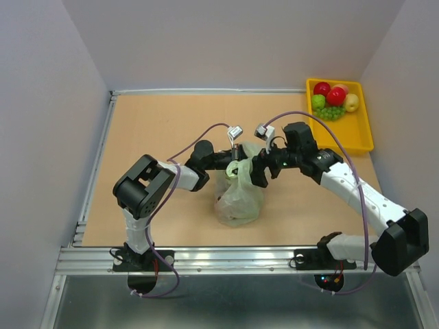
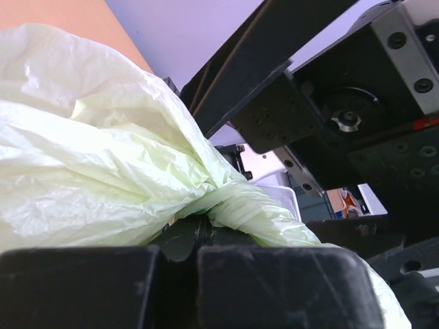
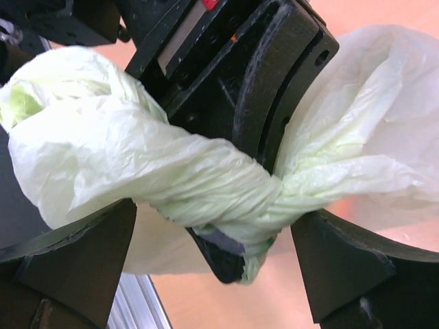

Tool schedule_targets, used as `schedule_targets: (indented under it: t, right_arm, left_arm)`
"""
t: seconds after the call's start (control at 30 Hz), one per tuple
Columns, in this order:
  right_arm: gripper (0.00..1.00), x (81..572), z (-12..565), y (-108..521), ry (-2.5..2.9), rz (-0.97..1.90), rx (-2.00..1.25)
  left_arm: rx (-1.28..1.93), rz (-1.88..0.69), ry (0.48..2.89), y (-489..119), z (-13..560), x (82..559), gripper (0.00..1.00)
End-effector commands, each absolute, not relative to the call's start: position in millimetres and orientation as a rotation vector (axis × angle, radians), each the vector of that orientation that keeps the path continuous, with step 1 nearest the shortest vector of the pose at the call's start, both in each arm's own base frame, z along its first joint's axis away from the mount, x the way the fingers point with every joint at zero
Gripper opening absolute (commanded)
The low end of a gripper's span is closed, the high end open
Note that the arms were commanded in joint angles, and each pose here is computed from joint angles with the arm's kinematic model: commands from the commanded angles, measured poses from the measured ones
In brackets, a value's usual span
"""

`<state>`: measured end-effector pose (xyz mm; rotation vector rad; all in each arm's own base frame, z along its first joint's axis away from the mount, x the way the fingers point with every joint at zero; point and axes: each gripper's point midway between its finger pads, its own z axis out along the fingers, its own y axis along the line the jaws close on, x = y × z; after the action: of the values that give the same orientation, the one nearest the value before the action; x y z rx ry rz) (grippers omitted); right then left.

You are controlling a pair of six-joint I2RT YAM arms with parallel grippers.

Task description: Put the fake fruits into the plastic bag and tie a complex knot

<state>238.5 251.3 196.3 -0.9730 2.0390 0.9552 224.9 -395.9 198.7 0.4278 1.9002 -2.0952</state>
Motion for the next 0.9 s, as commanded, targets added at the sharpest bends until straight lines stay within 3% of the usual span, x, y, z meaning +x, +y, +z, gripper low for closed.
schedule_targets:
  t: [0.0,0.17,0.33,0.5,0.63,0.87]
  right_arm:
    - [0.97,240,218,237,1.984,0.836,-1.056]
    - [0.91,227,216,219,1.984,0.812,-1.11]
    - [0.67,235,221,192,1.934,0.706,-1.119]
    - [0.66,247,245,154,1.817,0.651,-1.071]
    - [0.59,234,254,151,1.711,0.681,-1.107]
    - [0.62,215,236,161,1.555,0.723,-1.197]
  left_arm:
    - [0.596,-2.103,1.676,-394,237,215,0.0]
    - [0.602,-2.116,1.671,-393,238,214,0.0]
    - [0.61,-2.158,1.642,-391,244,209,0.02]
    - [0.604,-2.186,1.632,-388,247,205,0.04]
    - [0.596,-2.191,1.634,-388,248,206,0.08]
    - [0.581,-2.197,1.656,-389,247,207,0.28]
